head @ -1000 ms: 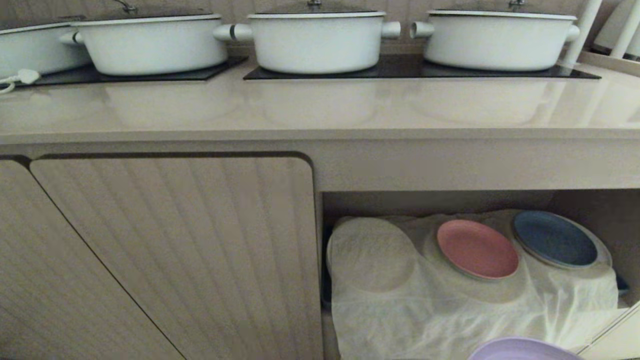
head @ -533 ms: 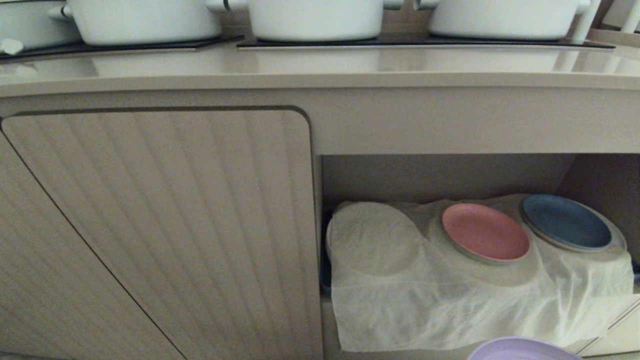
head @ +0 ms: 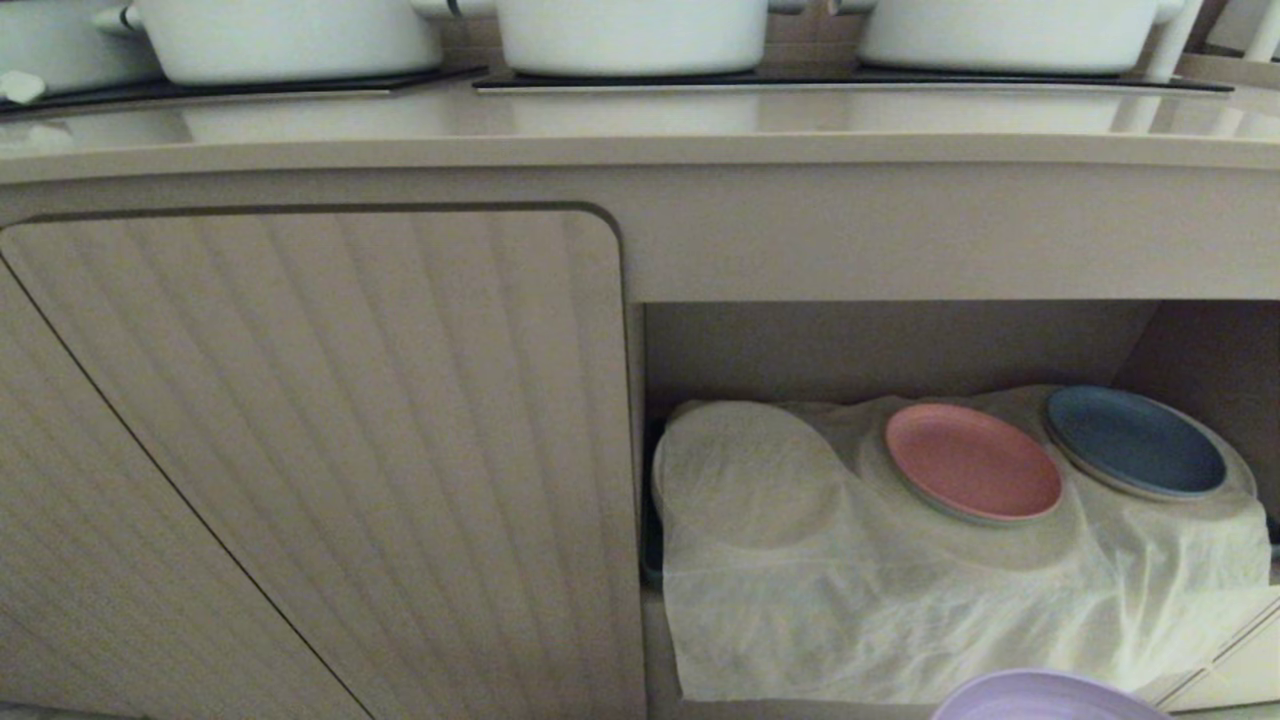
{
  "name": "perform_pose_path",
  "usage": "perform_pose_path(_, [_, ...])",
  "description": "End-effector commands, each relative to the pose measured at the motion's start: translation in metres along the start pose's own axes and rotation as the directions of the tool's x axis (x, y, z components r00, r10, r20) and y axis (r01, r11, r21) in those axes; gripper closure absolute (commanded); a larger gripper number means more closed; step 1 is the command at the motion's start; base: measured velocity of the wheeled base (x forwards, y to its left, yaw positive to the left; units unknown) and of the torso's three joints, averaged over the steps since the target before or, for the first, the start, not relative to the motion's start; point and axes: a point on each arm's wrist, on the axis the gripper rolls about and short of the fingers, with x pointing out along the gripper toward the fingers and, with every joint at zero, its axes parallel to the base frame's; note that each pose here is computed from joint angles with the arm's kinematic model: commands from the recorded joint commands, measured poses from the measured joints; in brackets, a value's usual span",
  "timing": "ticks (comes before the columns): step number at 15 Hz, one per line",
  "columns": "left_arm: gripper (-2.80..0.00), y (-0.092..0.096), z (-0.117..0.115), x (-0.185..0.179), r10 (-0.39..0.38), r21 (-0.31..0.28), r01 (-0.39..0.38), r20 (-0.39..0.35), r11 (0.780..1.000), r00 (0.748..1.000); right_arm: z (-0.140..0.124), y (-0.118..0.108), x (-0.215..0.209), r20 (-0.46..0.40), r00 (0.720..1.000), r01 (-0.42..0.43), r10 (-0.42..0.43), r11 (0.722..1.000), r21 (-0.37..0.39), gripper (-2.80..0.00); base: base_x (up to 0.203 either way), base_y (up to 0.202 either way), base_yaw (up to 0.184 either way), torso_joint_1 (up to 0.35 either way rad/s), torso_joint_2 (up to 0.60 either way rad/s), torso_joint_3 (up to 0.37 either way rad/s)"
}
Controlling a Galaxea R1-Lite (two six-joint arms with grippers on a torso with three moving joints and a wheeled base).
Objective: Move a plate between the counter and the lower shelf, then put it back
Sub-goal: Put the plate in the cupboard
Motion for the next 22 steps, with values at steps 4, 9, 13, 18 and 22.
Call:
perform_pose_path(4, [0.0, 0.0, 0.0, 0.0, 0.001, 0.0, -0.001, -0.001, 1.0, 1.0, -0.001, 0.0, 0.001, -0.005, 1.0, -0.004, 0.004, 1.0, 0.003, 0.0, 0.0, 0.0, 0.0, 0.0, 0.0, 0.0])
perform_pose_path(9, [0.0, 0.0, 0.0, 0.0, 0.001, 0.0, -0.001, -0.001, 1.0, 1.0, -0.001, -0.002, 0.002, -0.01, 1.0, 0.0, 0.0, 1.0, 0.017, 0.0, 0.0, 0.0, 0.0, 0.0, 0.0, 0.0])
perform_pose_path(13, [0.0, 0.0, 0.0, 0.0, 0.001, 0.0, -0.001, -0.001, 1.0, 1.0, 0.002, -0.009, 0.009, -0.036, 0.999, 0.013, -0.012, 0.999, 0.03, 0.0, 0.0, 0.0, 0.0, 0.0, 0.0, 0.0])
perform_pose_path(18, [0.0, 0.0, 0.0, 0.0, 0.001, 0.0, -0.001, -0.001, 1.0, 1.0, 0.006, -0.028, 0.035, -0.032, 0.998, 0.052, -0.051, 0.998, 0.027, 0.0, 0.0, 0.0, 0.0, 0.0, 0.0, 0.0])
perform_pose_path(22, [0.0, 0.0, 0.0, 0.0, 0.001, 0.0, -0.001, -0.001, 1.0, 1.0, 0.016, -0.04, 0.048, -0.052, 0.998, 0.044, -0.042, 0.998, 0.038, 0.0, 0.0, 0.0, 0.0, 0.0, 0.0, 0.0])
